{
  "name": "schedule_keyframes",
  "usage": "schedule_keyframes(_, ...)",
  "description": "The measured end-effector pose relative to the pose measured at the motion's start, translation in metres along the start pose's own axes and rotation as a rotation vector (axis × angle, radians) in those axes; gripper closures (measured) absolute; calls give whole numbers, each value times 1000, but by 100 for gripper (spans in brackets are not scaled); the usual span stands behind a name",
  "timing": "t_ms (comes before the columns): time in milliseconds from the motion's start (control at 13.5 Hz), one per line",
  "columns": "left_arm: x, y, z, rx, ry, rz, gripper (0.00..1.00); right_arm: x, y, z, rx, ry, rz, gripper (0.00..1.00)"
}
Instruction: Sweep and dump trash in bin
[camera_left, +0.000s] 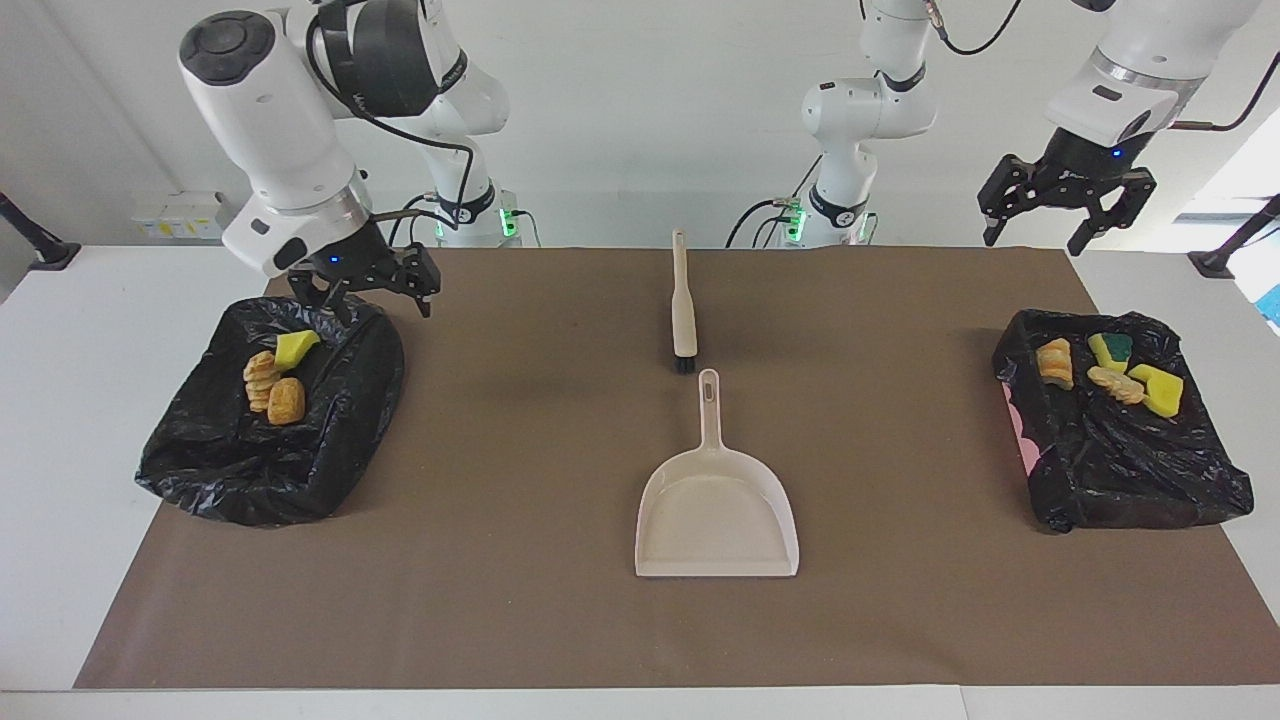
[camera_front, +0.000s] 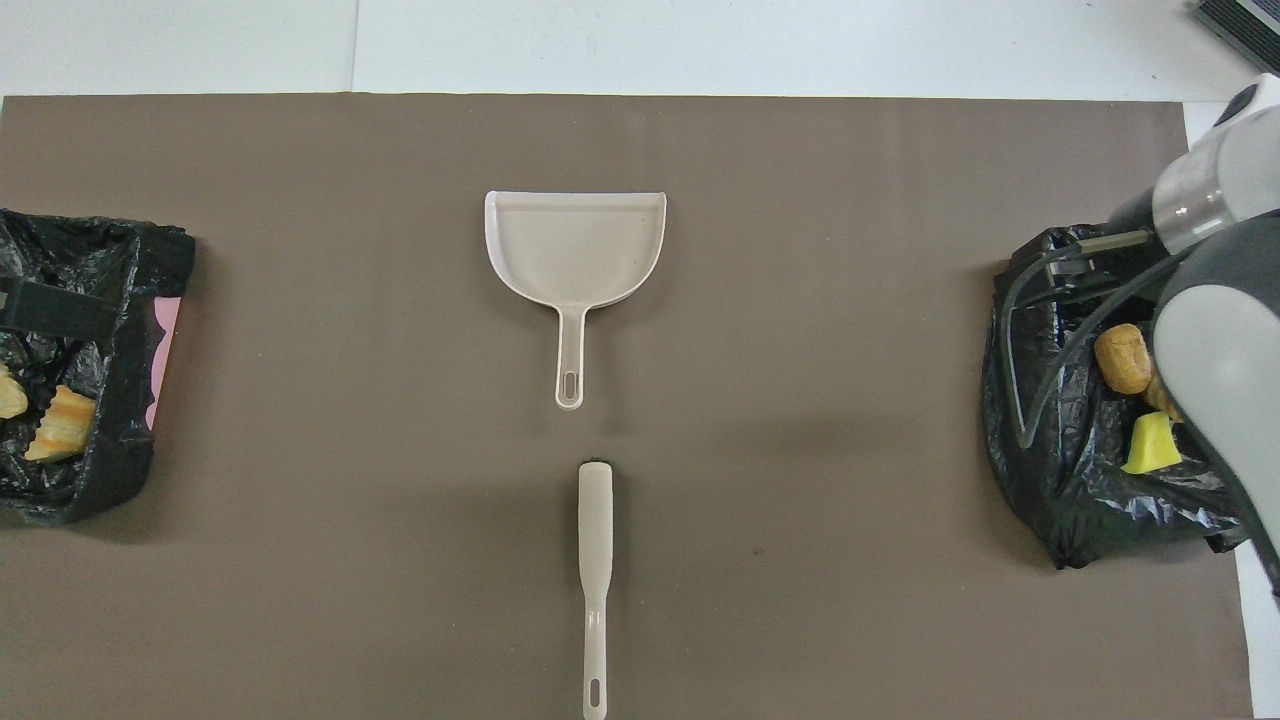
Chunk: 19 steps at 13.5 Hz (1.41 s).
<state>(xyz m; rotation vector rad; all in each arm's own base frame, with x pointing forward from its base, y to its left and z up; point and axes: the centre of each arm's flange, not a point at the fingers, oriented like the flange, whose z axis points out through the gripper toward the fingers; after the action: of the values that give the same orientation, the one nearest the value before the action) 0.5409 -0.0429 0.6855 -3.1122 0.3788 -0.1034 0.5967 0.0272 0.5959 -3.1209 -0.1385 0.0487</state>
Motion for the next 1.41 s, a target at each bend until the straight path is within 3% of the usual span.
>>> schedule_keyframes(222,-1,0,0,-1,-3,0,0,-18,33,-30,-12,30,65,0)
schedule_keyframes(519,-2,1,0,-3,-10,1,0,-44,45,-54,-17,12,144,0)
schedule_keyframes(1409,-7,3,1,-8,-29,-50,0,-50,53,-53,-20,-16,167,0)
